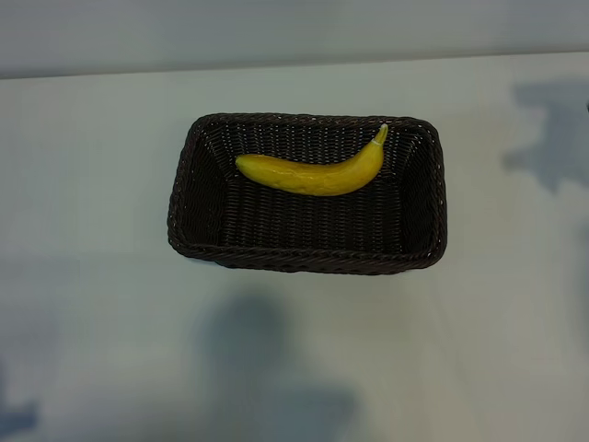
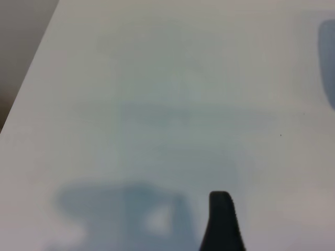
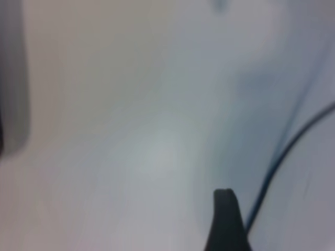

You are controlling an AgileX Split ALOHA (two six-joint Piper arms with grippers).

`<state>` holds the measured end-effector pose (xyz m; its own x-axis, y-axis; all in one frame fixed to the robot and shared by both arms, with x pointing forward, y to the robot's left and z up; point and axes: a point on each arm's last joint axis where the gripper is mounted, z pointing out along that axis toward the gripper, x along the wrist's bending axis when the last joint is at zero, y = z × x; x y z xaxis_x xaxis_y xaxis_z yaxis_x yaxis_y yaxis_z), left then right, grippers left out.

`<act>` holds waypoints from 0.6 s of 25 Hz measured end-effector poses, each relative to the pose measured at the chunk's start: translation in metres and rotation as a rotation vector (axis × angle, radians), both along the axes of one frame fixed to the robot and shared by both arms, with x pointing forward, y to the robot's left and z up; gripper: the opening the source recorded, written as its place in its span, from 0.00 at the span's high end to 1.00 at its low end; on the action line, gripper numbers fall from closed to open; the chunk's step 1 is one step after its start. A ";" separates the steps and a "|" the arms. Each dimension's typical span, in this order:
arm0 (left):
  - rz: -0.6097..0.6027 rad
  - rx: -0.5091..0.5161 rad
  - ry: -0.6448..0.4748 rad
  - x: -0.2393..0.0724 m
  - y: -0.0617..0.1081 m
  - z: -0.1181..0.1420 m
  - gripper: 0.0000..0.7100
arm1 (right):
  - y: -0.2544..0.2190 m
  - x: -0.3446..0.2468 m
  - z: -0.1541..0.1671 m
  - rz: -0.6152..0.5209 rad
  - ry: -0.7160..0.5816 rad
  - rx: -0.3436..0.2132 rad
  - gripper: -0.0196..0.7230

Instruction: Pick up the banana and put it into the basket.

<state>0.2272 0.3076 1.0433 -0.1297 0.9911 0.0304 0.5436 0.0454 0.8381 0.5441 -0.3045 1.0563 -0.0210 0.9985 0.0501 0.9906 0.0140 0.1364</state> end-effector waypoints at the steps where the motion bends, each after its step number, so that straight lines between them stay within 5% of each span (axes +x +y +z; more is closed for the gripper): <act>1: 0.000 0.000 0.000 0.000 0.000 0.000 0.23 | 0.000 -0.013 -0.002 0.000 0.015 0.001 0.30; 15: -0.002 0.004 0.001 0.000 0.000 0.000 0.23 | 0.007 -0.171 -0.016 -0.007 -0.084 0.004 0.30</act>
<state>0.2272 0.3076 1.0433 -0.1273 0.9913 0.0340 0.5442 0.0412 0.8380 0.3734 -0.2977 1.0406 -0.0182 0.9984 0.0527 0.9757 0.0062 0.2191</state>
